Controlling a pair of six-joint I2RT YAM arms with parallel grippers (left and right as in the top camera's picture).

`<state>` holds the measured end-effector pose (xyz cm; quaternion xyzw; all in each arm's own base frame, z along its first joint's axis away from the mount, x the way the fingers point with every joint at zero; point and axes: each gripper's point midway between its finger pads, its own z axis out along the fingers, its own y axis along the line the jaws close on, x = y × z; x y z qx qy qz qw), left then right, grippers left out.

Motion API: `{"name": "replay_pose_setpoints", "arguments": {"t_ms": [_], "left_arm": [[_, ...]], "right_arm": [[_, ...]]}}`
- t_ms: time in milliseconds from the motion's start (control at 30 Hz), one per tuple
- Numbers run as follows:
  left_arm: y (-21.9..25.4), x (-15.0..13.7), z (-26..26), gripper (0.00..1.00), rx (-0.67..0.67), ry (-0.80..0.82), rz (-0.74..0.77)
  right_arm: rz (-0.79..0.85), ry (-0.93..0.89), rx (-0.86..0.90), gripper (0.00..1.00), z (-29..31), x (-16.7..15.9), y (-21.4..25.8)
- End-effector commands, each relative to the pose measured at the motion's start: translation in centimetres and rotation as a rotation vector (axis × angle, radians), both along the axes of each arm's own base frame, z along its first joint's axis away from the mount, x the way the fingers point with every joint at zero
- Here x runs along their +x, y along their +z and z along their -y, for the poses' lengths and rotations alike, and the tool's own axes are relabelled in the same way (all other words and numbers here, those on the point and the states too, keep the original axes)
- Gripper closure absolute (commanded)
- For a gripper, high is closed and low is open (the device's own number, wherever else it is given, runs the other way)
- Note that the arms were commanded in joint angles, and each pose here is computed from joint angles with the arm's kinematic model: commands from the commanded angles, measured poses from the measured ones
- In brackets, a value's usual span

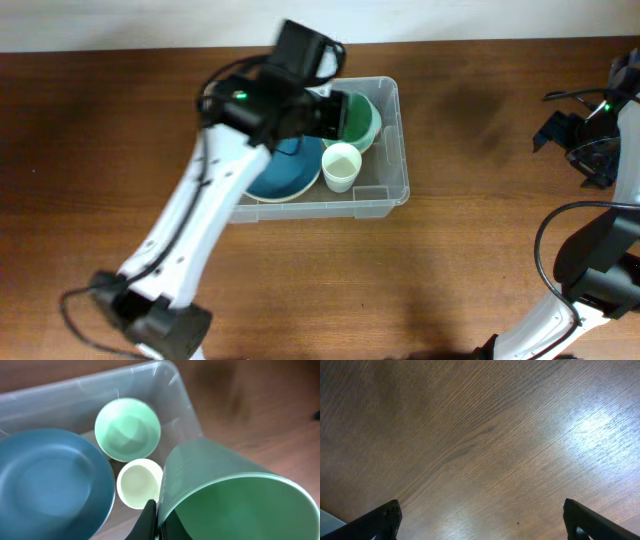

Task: Pack container
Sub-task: 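Lift the small mint green cup and carry it over the bin, then lower the small mint green cup into the cup stack and release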

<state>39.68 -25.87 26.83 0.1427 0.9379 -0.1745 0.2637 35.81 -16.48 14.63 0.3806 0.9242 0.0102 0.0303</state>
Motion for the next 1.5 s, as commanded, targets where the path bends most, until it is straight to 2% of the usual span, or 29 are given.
{"name": "replay_pose_setpoints", "arguments": {"t_ms": [0,233,433,867,933,1000,1033,1067,1100,1133,1333,1467], "left_arm": [[-3.8,1.5,0.2,0.99,0.092,0.01,-0.034],[-7.3,1.8,-0.9,0.99,0.147,0.029,-0.122],[-7.9,1.3,-2.2,0.99,0.197,0.05,-0.155],[-9.5,1.0,-2.3,0.99,0.22,0.046,-0.202],[-9.5,1.0,-2.3,0.9,0.221,0.046,-0.202],[-9.5,1.0,-2.3,0.76,0.222,0.046,-0.204],[-9.5,1.0,-2.4,0.62,0.222,0.046,-0.205],[-9.5,1.0,-2.4,0.44,0.223,0.046,-0.205],[-9.5,1.0,-2.4,0.18,0.222,0.046,-0.205],[-9.5,1.0,-2.3,0.01,0.222,0.046,-0.205],[-9.0,1.2,-2.8,0.0,0.222,0.057,-0.193],[-6.9,1.3,-4.9,0.0,0.209,0.109,-0.173]], "right_arm": [[-0.003,-0.006,-0.008,0.01,0.0,0.0,0.0],[-0.003,-0.006,-0.008,0.01,0.0,0.0,0.0],[-0.003,-0.006,-0.008,0.01,0.0,0.0,0.0],[-0.003,-0.006,-0.008,0.01,0.0,0.0,0.0],[-0.003,-0.006,-0.008,0.01,0.0,0.0,0.0],[-0.003,-0.006,-0.008,0.01,0.0,0.0,0.0],[-0.003,-0.006,-0.007,0.01,0.0,0.0,0.0],[-0.003,-0.006,-0.008,0.01,0.0,0.0,0.0],[-0.003,-0.006,-0.008,0.01,0.0,0.0,0.0],[-0.003,-0.006,-0.008,0.01,0.0,0.0,0.0],[-0.003,-0.006,-0.008,0.01,0.0,0.0,0.0],[-0.003,-0.006,-0.008,0.01,0.0,0.0,0.0]]}}
